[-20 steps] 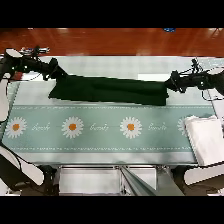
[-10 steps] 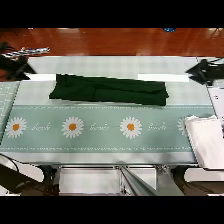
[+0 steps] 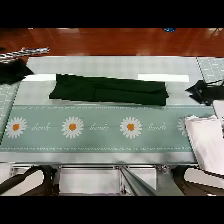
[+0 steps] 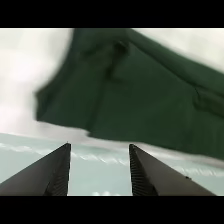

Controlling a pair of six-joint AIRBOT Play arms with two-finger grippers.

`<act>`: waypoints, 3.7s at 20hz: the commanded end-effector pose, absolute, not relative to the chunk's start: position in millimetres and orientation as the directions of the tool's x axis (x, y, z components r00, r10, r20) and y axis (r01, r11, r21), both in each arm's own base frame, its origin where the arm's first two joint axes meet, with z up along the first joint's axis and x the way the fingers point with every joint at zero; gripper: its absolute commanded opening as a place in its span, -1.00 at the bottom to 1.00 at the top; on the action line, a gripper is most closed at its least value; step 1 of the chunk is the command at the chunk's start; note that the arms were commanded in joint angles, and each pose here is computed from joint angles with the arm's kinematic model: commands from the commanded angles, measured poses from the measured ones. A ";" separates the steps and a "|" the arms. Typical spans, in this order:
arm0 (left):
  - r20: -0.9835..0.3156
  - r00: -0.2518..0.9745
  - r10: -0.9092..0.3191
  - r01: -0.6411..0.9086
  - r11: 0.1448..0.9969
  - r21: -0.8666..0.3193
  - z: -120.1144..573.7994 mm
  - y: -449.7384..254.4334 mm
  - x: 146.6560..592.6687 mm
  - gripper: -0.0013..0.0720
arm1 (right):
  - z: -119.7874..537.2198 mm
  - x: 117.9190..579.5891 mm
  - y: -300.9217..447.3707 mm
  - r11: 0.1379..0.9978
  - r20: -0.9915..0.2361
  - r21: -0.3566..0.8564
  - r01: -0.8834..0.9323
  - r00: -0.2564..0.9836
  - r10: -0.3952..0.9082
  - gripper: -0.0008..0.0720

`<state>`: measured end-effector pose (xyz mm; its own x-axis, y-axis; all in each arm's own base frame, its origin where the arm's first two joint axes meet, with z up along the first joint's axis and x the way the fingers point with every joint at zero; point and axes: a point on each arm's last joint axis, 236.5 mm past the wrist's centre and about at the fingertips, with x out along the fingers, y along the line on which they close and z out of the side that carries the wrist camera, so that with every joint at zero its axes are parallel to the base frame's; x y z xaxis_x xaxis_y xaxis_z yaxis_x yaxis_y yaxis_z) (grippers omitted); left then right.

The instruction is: Fold the shirts.

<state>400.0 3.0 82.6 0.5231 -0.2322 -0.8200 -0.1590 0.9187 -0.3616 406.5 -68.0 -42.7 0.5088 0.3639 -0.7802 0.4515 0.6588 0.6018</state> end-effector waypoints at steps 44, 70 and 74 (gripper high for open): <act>-0.744 -0.333 -0.579 0.501 0.560 -0.660 -70.9 -501.0 210.2 -0.92 | 157.3 237.2 84.1 0.860 -0.677 0.510 -0.035 0.600 0.426 -0.88; -0.780 0.390 -0.490 0.039 0.855 -0.518 22.2 -98.2 288.6 -0.92 | 22.0 437.7 410.2 0.596 -0.576 0.780 -0.188 0.157 0.803 -0.84; -0.782 0.397 -0.480 0.026 0.858 -0.513 5.1 -101.8 287.8 -0.92 | 25.4 428.1 427.2 0.540 -0.532 0.819 -0.192 0.095 0.841 0.16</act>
